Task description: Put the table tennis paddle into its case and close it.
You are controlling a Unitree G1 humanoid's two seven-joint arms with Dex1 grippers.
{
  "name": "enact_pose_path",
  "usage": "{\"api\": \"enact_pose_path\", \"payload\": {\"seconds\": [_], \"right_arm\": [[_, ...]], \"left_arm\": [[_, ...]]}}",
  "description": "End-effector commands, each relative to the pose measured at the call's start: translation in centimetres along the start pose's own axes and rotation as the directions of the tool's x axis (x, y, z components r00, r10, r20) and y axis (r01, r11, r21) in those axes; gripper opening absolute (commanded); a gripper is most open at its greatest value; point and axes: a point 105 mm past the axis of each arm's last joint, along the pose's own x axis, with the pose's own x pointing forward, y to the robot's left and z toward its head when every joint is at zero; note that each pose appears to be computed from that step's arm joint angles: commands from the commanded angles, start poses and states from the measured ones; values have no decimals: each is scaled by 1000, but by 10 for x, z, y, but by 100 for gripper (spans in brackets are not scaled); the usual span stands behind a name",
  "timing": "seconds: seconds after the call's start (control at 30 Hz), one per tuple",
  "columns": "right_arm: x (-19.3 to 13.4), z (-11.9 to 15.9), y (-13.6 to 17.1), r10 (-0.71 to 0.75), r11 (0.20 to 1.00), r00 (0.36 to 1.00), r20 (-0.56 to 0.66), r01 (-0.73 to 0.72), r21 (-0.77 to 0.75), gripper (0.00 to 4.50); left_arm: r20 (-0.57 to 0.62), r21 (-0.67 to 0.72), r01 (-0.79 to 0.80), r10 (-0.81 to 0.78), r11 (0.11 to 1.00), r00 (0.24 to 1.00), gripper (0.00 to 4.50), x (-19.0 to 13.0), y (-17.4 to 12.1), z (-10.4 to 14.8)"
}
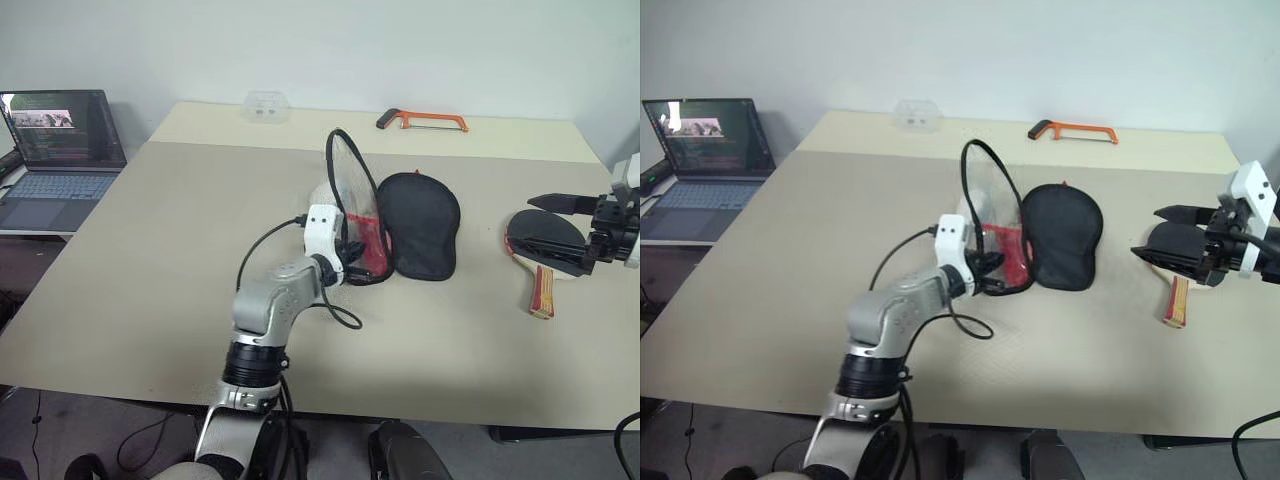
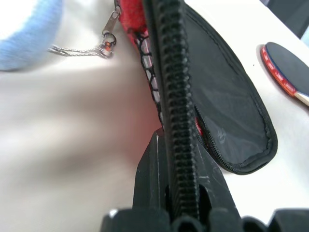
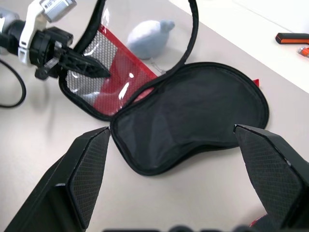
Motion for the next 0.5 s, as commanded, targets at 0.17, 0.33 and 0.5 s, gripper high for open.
{"api": "enact_pose_path", "payload": {"seconds": [0.17, 0.33, 0.5], "right_arm": [[1, 3, 4, -16, 1000, 999, -39, 15, -8, 450], [4, 1, 7, -3, 1000, 999, -44, 2, -13, 450], [4, 0, -1, -57, 997, 997, -44, 60, 57, 450]], "left_arm": [[-9, 36, -29, 29, 999, 1000, 3, -7, 2, -2], [-20, 15, -43, 43, 999, 999, 3, -10, 7, -3], [-10, 3, -17, 17, 1000, 1000, 96, -11, 5, 3]]}}
